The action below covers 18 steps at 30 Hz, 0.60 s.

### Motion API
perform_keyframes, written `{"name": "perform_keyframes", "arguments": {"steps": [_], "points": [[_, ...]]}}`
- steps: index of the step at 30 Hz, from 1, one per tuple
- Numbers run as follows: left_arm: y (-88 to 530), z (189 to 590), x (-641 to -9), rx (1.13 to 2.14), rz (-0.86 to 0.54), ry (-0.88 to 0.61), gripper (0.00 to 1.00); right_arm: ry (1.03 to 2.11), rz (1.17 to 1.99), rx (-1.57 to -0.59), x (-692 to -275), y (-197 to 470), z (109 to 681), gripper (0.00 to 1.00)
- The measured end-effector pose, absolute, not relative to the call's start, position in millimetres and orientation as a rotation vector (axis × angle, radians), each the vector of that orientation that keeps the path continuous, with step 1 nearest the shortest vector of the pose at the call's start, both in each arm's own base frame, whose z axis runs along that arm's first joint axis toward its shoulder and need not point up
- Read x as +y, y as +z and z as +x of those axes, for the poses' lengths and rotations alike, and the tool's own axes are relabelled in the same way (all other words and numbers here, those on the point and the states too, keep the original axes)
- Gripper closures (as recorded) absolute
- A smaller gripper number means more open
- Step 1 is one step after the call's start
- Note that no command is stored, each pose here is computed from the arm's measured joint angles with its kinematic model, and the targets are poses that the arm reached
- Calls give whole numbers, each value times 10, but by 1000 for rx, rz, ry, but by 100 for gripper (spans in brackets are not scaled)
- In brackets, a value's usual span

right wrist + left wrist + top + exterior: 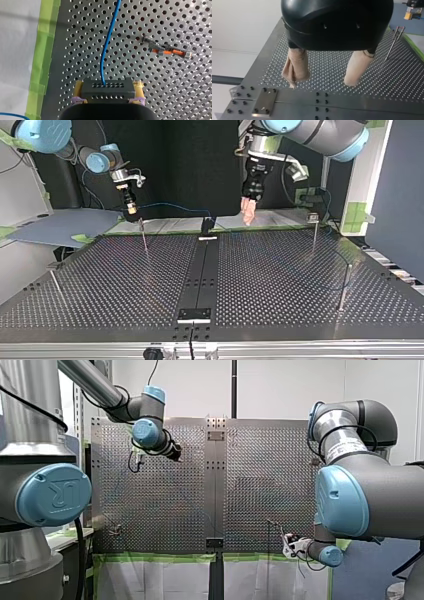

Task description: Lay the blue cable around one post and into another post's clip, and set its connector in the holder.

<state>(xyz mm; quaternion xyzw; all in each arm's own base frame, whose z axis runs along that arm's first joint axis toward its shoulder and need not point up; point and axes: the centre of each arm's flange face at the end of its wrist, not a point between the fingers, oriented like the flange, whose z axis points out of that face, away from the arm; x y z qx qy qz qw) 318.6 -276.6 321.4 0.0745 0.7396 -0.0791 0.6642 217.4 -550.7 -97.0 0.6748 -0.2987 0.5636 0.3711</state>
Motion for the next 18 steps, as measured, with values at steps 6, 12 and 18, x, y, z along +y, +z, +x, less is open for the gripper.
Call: {"name": "perform_keyframes", "arguments": {"steps": [6,12,18], "points": [[3051,3170,-2936,1669,172,-175,0,1433,1727,-780,-5514,-974,2145,100],[2872,3132,-3113,1668,175,-172,0,1430,1725,-786,-5519,-976,2127,100],[2706,3082,-3275,1666,167,-179,0,1435,1719,-787,-5542,-965,2128,100]]}}
